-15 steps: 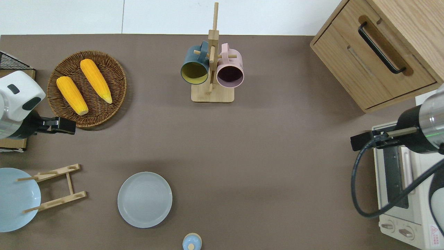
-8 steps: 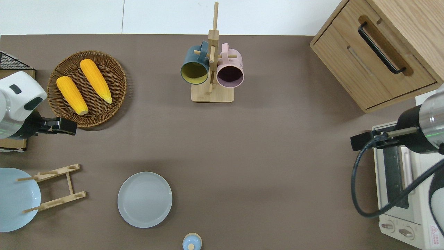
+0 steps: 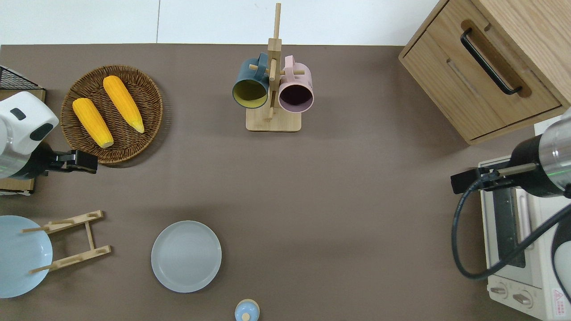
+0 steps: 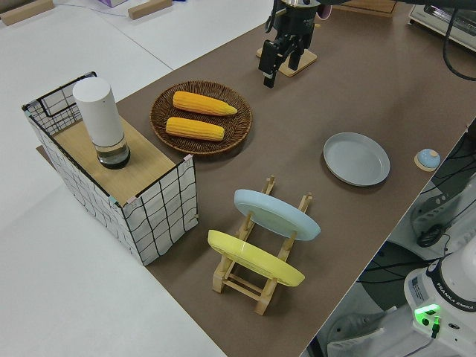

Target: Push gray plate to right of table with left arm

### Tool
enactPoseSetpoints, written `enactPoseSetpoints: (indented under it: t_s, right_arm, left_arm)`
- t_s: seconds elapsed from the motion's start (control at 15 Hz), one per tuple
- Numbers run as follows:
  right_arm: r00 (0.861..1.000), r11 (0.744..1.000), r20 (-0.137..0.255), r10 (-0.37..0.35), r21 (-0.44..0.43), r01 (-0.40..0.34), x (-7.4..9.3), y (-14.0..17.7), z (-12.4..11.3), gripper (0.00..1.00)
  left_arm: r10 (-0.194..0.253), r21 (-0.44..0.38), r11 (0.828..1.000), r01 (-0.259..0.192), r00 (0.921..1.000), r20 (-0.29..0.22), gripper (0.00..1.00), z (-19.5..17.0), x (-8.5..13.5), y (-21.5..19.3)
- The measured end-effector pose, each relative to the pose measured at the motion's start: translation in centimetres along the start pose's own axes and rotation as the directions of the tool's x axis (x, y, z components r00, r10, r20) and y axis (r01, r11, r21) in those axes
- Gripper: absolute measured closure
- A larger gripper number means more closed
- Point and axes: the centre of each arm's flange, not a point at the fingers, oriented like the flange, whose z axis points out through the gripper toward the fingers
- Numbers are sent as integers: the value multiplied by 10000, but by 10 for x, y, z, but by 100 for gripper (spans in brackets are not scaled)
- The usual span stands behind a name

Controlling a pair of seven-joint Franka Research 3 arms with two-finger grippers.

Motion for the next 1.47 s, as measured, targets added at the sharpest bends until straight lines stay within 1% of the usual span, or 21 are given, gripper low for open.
enactPoseSetpoints:
  t_s: [0.2, 0.4, 0.73, 0.87, 0.93, 1.13, 1.2, 1.27, 1.47]
  right_arm:
    - [10000, 10000, 0, 0, 0, 0, 0, 0, 0, 1]
    - [10000, 10000, 0, 0, 0, 0, 0, 0, 0, 1]
    - [10000, 10000, 0, 0, 0, 0, 0, 0, 0, 1]
    - [10000, 10000, 0, 0, 0, 0, 0, 0, 0, 1]
    - [10000, 10000, 0, 0, 0, 0, 0, 0, 0, 1]
    - [10000, 10000, 0, 0, 0, 0, 0, 0, 0, 1]
    - [10000, 10000, 0, 0, 0, 0, 0, 0, 0, 1]
    - [10000, 10000, 0, 0, 0, 0, 0, 0, 0, 1]
    - [10000, 10000, 0, 0, 0, 0, 0, 0, 0, 1]
  left_arm:
    - [70, 1, 10000, -70, 9999, 77, 0, 4, 1, 4]
    - [116, 2, 9999, -116, 9996, 258, 0, 11, 1, 9]
    - [65, -109, 9999, -59, 9984, 565, 0, 26, -4, 12]
    - [19, -268, 9996, -3, 9983, 590, 0, 33, -7, 14]
    - [-24, -355, 9994, 42, 9986, 523, 0, 37, -10, 14]
    - [-155, -486, 9987, 168, 9995, 275, 0, 52, -30, 12]
    - [-185, -513, 9985, 191, 9998, 122, 0, 61, -42, 12]
    - [-189, -521, 9985, 193, 9998, 78, 0, 66, -51, 12]
    - [-174, -544, 9984, 183, 9997, 159, 0, 81, -73, 15]
